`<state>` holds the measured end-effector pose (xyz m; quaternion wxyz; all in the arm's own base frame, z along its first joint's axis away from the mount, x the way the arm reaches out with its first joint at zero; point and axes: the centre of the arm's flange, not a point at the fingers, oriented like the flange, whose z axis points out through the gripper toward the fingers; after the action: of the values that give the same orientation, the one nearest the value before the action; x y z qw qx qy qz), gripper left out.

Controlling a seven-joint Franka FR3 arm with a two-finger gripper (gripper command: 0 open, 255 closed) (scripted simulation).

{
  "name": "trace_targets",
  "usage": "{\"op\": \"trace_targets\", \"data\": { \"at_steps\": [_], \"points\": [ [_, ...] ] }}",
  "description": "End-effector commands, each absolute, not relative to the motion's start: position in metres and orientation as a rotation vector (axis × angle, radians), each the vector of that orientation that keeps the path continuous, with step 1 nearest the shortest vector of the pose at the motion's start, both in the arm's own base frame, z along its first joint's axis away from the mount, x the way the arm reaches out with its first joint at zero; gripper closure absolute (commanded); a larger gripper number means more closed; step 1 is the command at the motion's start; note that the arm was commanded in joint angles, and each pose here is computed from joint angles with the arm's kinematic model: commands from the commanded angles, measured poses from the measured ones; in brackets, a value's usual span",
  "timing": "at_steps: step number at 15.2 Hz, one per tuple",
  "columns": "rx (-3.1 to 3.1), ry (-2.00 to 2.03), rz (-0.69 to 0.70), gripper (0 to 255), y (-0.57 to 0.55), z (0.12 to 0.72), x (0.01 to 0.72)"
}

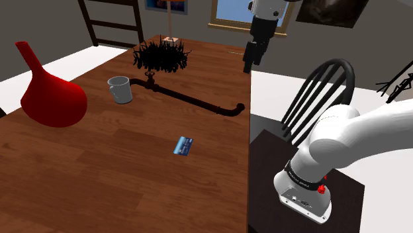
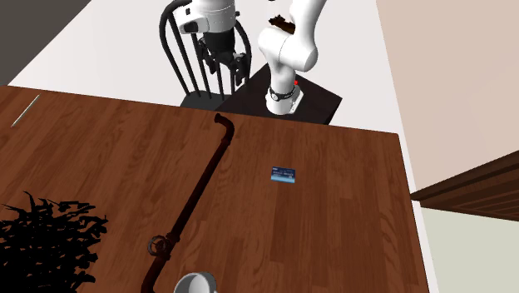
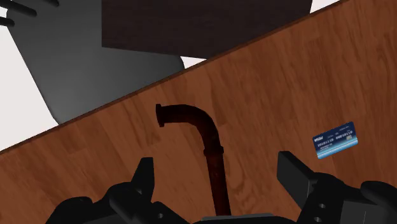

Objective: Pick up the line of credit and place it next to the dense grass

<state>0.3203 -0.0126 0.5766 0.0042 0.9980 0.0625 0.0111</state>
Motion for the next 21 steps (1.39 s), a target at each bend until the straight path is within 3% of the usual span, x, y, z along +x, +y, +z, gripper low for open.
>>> {"op": "trace_targets", "data": {
  "at_steps": [1,11,21],
  "points": [
    [3.127,0.196,0.035,0,-0.013,0.577,0.32],
    [2.982,-0.417,0.307,0,0.118,0.508,0.266],
    [2.704,-0.973,0.548,0,0.249,0.422,0.28]
  ]
}}
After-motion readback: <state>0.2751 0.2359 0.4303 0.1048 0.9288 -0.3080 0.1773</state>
